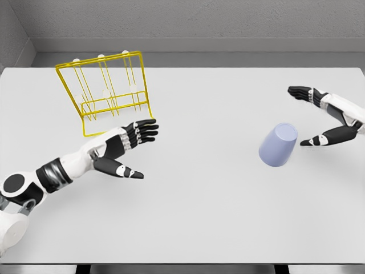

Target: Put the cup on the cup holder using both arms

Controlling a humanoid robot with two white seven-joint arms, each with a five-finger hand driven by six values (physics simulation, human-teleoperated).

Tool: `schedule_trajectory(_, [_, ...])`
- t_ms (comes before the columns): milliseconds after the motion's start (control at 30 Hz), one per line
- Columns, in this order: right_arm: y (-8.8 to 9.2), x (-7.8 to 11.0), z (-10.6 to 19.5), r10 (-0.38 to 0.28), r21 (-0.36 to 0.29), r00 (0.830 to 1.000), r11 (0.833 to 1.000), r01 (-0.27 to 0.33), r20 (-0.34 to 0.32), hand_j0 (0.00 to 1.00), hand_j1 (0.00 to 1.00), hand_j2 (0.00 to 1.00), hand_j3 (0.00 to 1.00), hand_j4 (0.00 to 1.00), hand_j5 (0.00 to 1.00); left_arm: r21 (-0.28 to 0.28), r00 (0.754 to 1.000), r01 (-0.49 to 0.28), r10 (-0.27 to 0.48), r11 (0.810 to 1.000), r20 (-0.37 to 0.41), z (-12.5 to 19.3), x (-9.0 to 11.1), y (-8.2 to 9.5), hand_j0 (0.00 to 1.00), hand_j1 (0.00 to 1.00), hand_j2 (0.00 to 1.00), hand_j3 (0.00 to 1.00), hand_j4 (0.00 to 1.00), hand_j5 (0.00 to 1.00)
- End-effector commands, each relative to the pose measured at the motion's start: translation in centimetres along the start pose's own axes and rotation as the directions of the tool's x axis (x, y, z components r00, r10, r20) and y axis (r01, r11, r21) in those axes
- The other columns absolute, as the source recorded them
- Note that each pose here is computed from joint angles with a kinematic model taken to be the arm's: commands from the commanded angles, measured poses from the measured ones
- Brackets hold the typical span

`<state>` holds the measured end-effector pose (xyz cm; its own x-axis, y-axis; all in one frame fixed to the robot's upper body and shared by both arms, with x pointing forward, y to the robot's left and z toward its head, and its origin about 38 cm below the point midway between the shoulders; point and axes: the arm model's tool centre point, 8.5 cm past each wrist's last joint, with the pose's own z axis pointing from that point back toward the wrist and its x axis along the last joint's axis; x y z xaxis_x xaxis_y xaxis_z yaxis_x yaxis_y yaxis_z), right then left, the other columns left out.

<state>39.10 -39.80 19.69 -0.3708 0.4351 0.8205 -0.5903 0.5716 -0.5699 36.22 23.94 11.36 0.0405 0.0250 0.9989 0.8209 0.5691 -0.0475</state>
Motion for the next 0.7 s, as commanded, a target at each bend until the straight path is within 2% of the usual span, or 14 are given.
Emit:
schedule_trajectory(0, [-0.6, 0.4, -0.1, 0.009, -0.016, 1.0, 1.0, -0.009, 0.011, 1.0, 1.0, 1.0, 1.0, 1.0, 1.0, 0.022, 0.999, -0.047, 0.047, 0.999, -0.003, -1.0, -2.0, -0.3, 1.0, 1.0, 1.0, 1.0, 1.0, 1.0])
schedule_trajectory(100, [-1.1, 0.4, 0.2, 0.012, -0.037, 1.0, 0.999, -0.012, 0.011, 1.0, 1.0, 1.0, 1.0, 1.0, 1.0, 0.012, 1.0, -0.016, 0.016, 1.0, -0.023, -1.5, -2.5, -1.0, 1.0, 1.0, 1.0, 1.0, 1.0, 1.0])
schedule_trajectory(200, [-1.4, 0.0, 0.7, 0.016, -0.043, 1.0, 0.999, -0.016, -0.009, 1.0, 1.0, 1.0, 1.0, 1.0, 1.0, 0.012, 1.0, -0.013, 0.014, 1.0, -0.023, -1.4, -2.5, -1.0, 1.0, 1.0, 1.0, 1.0, 1.0, 1.0])
schedule_trajectory(300, [-0.9, -0.9, 1.1, 0.006, -0.038, 0.999, 0.999, -0.008, -0.036, 1.0, 1.0, 1.0, 1.0, 1.0, 1.0, 0.014, 1.0, -0.013, 0.013, 1.0, -0.026, -1.2, -2.5, -0.9, 1.0, 1.0, 1.0, 1.0, 1.0, 1.0])
schedule_trajectory(367, [0.8, -2.2, 1.7, -0.039, -0.033, 0.998, 0.999, 0.037, -0.057, 1.0, 1.0, 1.0, 1.0, 1.0, 1.0, 0.021, 1.0, -0.011, 0.011, 1.0, -0.024, -1.0, -2.4, -0.7, 1.0, 1.0, 1.0, 1.0, 1.0, 1.0])
schedule_trajectory(467, [1.7, -3.2, 2.7, -0.127, -0.069, 0.989, 0.99, 0.122, -0.07, 1.0, 1.0, 1.0, 1.0, 1.0, 1.0, 0.017, 1.0, -0.007, 0.008, 1.0, -0.022, -1.1, -2.4, -0.9, 1.0, 1.0, 1.0, 1.0, 1.0, 1.0])
schedule_trajectory(500, [1.8, -3.4, 2.9, -0.178, -0.099, 0.982, 0.98, 0.171, -0.062, 1.0, 1.0, 1.0, 1.0, 1.0, 1.0, 0.011, 1.0, 0.011, -0.011, 1.0, -0.028, -1.1, -2.2, -1.0, 1.0, 1.0, 1.0, 1.0, 1.0, 1.0])
schedule_trajectory(567, [1.4, -3.4, 3.0, -0.225, -0.137, 0.973, 0.966, 0.218, -0.042, 1.0, 1.0, 1.0, 1.0, 1.0, 1.0, -0.022, 0.987, 0.146, -0.147, 0.989, -0.071, -1.4, -1.6, -1.7, 1.0, 1.0, 1.0, 1.0, 1.0, 1.0])
schedule_trajectory(633, [0.9, -3.4, 3.3, -0.28, -0.183, 0.96, 0.945, 0.272, -0.019, 1.0, 1.0, 1.0, 1.0, 1.0, 1.0, -0.026, 0.986, 0.156, -0.157, 0.987, -0.053, -1.3, -1.5, -1.9, 1.0, 1.0, 1.0, 1.0, 1.0, 1.0])
schedule_trajectory(667, [0.9, -3.4, 3.3, -0.29, -0.188, 0.957, 0.941, 0.282, -0.015, 1.0, 1.0, 1.0, 1.0, 1.0, 1.0, -0.028, 0.986, 0.157, -0.158, 0.987, -0.043, -1.3, -1.3, -2.1, 1.0, 1.0, 1.0, 1.0, 1.0, 1.0])
